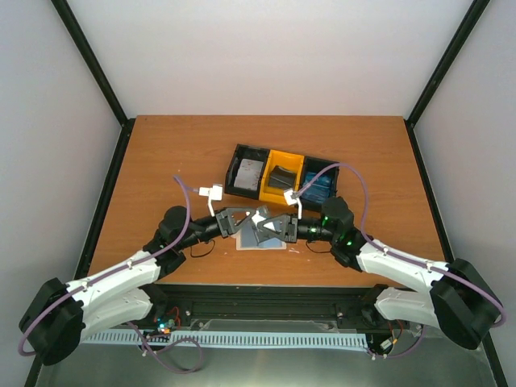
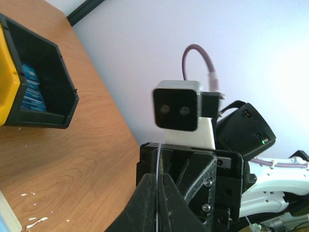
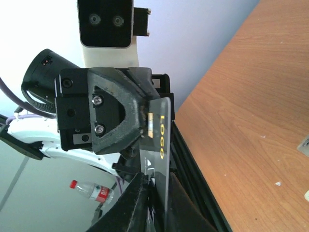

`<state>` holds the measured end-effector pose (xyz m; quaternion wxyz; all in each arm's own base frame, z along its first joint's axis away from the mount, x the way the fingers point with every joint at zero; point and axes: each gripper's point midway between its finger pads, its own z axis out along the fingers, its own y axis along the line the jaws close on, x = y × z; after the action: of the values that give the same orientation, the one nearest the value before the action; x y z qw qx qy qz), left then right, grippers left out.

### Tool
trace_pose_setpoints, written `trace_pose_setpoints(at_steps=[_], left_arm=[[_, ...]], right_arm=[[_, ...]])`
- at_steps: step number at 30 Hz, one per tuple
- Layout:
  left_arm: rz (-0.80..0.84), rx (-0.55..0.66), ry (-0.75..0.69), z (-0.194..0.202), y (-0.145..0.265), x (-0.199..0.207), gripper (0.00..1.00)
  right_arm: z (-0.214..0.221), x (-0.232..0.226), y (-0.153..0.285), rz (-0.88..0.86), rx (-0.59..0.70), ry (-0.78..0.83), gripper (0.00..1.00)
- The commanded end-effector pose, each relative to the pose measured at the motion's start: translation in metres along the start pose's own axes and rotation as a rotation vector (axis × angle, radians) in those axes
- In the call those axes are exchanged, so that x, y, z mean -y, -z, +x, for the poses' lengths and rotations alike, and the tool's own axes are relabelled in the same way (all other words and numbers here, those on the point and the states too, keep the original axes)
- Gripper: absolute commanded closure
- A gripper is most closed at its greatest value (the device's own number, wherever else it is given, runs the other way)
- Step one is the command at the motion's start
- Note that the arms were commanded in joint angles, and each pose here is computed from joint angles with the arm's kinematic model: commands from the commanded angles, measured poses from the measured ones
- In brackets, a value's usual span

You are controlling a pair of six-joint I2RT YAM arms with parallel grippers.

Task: Put the credit cards into the card holder
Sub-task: Insert the credit card into the card holder.

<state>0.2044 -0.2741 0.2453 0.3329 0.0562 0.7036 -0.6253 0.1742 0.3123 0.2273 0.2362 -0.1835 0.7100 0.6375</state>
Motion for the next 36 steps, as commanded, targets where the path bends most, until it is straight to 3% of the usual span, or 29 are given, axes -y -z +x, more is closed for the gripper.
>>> trace_pose_setpoints(at_steps=[1,3,7,13,15,16,18,20,22,24,28,32,36], left_arm=[[0.054,0.003,-0.083,-0.004,0.001,0.014,0.99],[0.043,-0.008,-0.109,-0.004,0.001,0.014,0.99],[0.033,-0.037,-0.136,-0.005,0.002,0.011,0.99],[0.037,-0.058,-0.138,-0.006,0.002,0.009,0.99],[0.032,-0.075,-0.132,-0.004,-0.001,0.006,0.99],[0.008,-0.082,-0.119,-0.003,-0.003,-0.001,0.92],[-0.105,-0.064,-0.083,-0.007,-0.005,-0.023,0.65],[-0.290,-0.035,-0.038,-0.010,0.000,-0.058,0.44],[-0.502,0.007,0.011,-0.010,0.016,-0.098,0.34],[-0.633,0.013,0.024,-0.003,0.030,-0.127,0.30],[-0.664,-0.064,0.038,0.020,0.028,-0.151,0.30],[-0.630,-0.136,0.048,0.033,0.013,-0.161,0.47],[-0.668,-0.162,0.057,0.039,0.010,-0.177,0.52]], right_arm=[[0.002,-0.003,0.004,-0.034,-0.007,0.026,0.83],[0.002,0.002,0.007,-0.021,-0.005,0.035,0.75],[0.002,-0.001,0.013,-0.028,-0.001,0.069,0.74],[0.004,-0.001,0.012,-0.033,-0.009,0.080,0.96],[0.003,0.002,0.012,-0.027,0.000,0.073,0.97],[0.002,0.005,0.012,-0.010,0.012,0.066,0.97],[-0.002,0.021,0.013,0.067,0.044,0.034,0.97],[-0.001,0.049,0.016,0.186,0.075,-0.018,0.97],[0.006,0.081,0.022,0.317,0.098,-0.089,0.97],[0.013,0.109,0.027,0.425,0.111,-0.148,0.97],[0.025,0.144,0.022,0.531,0.071,-0.228,0.97],[0.033,0.163,0.014,0.546,0.057,-0.288,0.97],[0.038,0.175,0.008,0.549,0.046,-0.309,0.97]])
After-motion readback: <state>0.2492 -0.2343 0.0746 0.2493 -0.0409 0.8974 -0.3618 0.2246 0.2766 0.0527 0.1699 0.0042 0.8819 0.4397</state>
